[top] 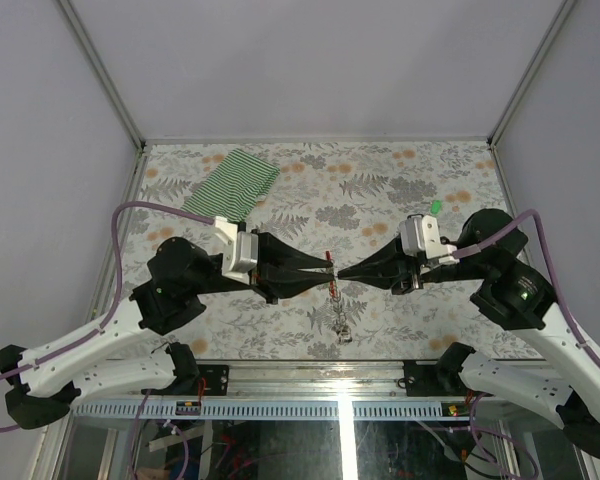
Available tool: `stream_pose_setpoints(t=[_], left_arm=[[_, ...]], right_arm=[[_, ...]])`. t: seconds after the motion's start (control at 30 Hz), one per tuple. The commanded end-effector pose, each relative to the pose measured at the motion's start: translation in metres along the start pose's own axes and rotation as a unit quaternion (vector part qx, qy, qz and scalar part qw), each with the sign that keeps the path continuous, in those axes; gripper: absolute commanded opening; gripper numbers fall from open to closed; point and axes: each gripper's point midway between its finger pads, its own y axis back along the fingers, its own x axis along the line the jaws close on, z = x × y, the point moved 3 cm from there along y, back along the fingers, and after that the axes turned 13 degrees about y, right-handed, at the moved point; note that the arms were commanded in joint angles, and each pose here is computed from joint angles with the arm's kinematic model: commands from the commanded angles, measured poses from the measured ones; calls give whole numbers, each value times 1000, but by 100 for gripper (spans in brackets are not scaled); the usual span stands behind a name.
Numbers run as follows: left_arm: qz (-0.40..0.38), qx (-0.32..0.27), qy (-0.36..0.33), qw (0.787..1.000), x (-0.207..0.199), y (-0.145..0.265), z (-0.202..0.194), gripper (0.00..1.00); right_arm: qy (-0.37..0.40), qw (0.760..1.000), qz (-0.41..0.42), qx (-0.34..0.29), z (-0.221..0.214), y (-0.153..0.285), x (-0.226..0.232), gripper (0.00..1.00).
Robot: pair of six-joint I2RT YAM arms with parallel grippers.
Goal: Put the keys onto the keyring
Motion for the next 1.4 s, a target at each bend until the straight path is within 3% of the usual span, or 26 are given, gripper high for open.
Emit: stream_pose_setpoints(t=[0.0,0.1,0.23,0.37,0.77,0.93,1.1,1.23,1.37], left_arm=[[0,-3,-11,1000,0,-1,8,25],[-4,1,-8,1000,-2,1,6,32],[-11,9,-7,1000,-4,1,3,33],[-13,12,-8,1000,-4,0,2,26],[-12,24,-8,1000,-2,-2,0,19],[-13,21,-5,1000,-2,-2,-1,5],[-12,19,-6,1000,-2,-2,-1,0],[-7,19,-7,1000,0,-2,0,1],[-3,23,-6,1000,2,-3,-1,13]], right_arm=[[44,999,-19,-24,26,7,-6,0],[47,998,-29,-24,28,8,-8,0],[52,998,-37,-26,30,10,-10,0],[53,998,-38,-26,31,9,-11,0],[53,998,-29,-28,31,6,-12,0],[50,998,-25,-23,28,6,-10,0],[46,999,-22,-19,26,5,-9,0],[45,999,-22,-18,25,5,-9,0],[45,999,-21,-19,24,6,-8,0]])
